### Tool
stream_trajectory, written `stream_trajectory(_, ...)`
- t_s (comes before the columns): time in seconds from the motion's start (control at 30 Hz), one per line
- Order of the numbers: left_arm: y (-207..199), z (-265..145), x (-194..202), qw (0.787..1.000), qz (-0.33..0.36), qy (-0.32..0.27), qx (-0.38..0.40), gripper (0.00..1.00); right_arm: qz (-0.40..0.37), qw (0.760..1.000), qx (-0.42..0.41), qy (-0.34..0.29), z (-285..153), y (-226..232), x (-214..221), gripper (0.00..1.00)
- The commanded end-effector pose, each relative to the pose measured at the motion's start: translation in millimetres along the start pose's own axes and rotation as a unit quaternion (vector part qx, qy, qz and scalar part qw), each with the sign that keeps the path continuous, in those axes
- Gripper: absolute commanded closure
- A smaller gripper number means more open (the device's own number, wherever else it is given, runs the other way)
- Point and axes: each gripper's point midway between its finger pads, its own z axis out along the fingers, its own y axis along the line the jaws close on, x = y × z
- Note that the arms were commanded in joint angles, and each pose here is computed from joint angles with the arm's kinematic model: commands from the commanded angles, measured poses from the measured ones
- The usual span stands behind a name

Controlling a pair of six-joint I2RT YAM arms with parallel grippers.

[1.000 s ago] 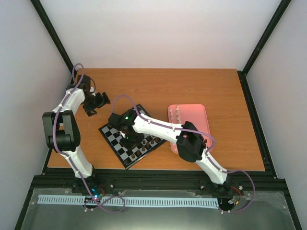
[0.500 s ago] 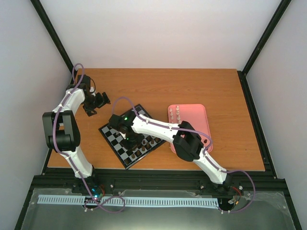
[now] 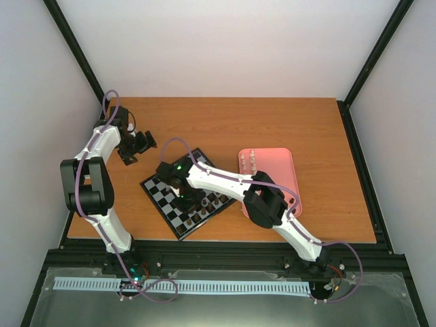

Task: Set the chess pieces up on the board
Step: Place the chess piece on the chessboard, then pick up the chess piece from the storage box.

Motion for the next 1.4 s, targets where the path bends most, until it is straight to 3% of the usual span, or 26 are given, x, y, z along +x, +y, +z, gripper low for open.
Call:
stream_trajectory(0.0, -13, -12, -11, 1.0, 0.007, -0.019, 0.018, 0.0, -0.006, 1.0, -0.005, -0.003, 4, 0, -7, 0.92)
stream_trajectory(0.63, -12, -10, -10, 1.0, 0.009, -0.016, 0.015, 0.0, -0.006, 1.0, 0.006, -0.011, -3, -6, -11, 0.83)
stream_trajectory(0.73, -12, -11, -10, 1.0, 0.01, -0.016, 0.015, 0.0, -0.007, 1.0, 0.014, -0.022, -14, -8, -13, 0.82)
stream_trajectory(0.9, -11, -10, -9, 1.0, 0.011, -0.014, 0.012, 0.0, -0.02, 0.996, 0.004, -0.084, -63, 0, -27, 0.69)
stream_trajectory(1.0, -10, -9, -9, 1.0, 0.011, -0.014, 0.01, 0.0, -0.02, 0.995, 0.004, -0.099, -88, -2, -21, 0.66)
stream_trajectory(1.1, -10, -10, -9, 1.0, 0.011, -0.013, 0.01, 0.0, 0.013, 0.993, 0.03, -0.111, -108, -29, -12, 0.64)
stream_trajectory(1.2, -11, -12, -10, 1.0, 0.011, -0.015, 0.011, 0.0, 0.084, 0.988, 0.062, -0.11, -116, -86, 9, 0.61)
stream_trajectory(1.37, -14, -14, -12, 1.0, 0.012, -0.016, 0.015, 0.0, 0.252, 0.96, 0.08, -0.091, -98, -199, 90, 0.61)
